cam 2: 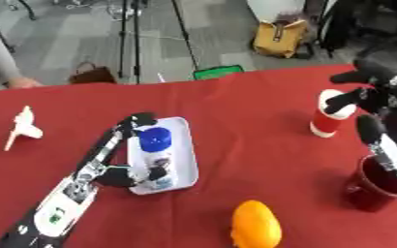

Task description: Pick up objects on the table and place them in the box.

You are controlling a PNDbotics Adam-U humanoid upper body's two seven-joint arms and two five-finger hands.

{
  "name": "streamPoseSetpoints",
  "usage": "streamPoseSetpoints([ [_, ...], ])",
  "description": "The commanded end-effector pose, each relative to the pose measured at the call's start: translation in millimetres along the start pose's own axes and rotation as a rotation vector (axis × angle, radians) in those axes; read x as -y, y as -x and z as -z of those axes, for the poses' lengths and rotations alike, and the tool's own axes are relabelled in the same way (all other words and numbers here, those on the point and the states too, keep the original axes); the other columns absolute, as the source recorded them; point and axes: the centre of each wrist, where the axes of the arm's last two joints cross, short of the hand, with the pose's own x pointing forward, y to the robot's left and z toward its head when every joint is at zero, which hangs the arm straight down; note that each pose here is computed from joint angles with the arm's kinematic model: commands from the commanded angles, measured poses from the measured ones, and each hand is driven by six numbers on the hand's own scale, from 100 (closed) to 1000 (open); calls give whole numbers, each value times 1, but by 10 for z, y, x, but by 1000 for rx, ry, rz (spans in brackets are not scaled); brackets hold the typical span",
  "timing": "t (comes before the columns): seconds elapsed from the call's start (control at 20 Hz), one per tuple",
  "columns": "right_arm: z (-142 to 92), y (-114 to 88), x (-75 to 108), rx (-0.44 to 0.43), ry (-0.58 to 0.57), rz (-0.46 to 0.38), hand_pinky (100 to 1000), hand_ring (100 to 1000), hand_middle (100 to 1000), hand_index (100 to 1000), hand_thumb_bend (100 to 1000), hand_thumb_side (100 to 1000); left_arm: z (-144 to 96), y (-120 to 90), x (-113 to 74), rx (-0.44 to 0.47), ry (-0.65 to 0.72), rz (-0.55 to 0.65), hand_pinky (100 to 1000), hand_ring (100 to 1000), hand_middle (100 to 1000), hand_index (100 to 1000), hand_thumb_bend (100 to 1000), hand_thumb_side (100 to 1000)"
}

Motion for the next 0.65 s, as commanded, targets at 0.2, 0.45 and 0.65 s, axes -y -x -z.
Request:
streamPoseSetpoints([
  [0.2, 14, -31, 63, 13, 2, -16, 758, 643, 820, 984, 166, 464, -38, -337, -476, 108, -198, -34, 782, 916, 892, 868, 1000, 555],
  [0.45, -4, -32, 78, 6, 10, -23, 758, 642, 820, 985, 168, 463, -302, -684, -884, 150, -355, -53, 781, 913, 890, 865, 1000, 583],
  [0.65, -7, -35, 83, 4, 14, -26, 757, 642, 820, 984, 164, 463, -578, -824, -1102, 127, -474, -56, 777, 907, 885, 862, 1000, 602],
])
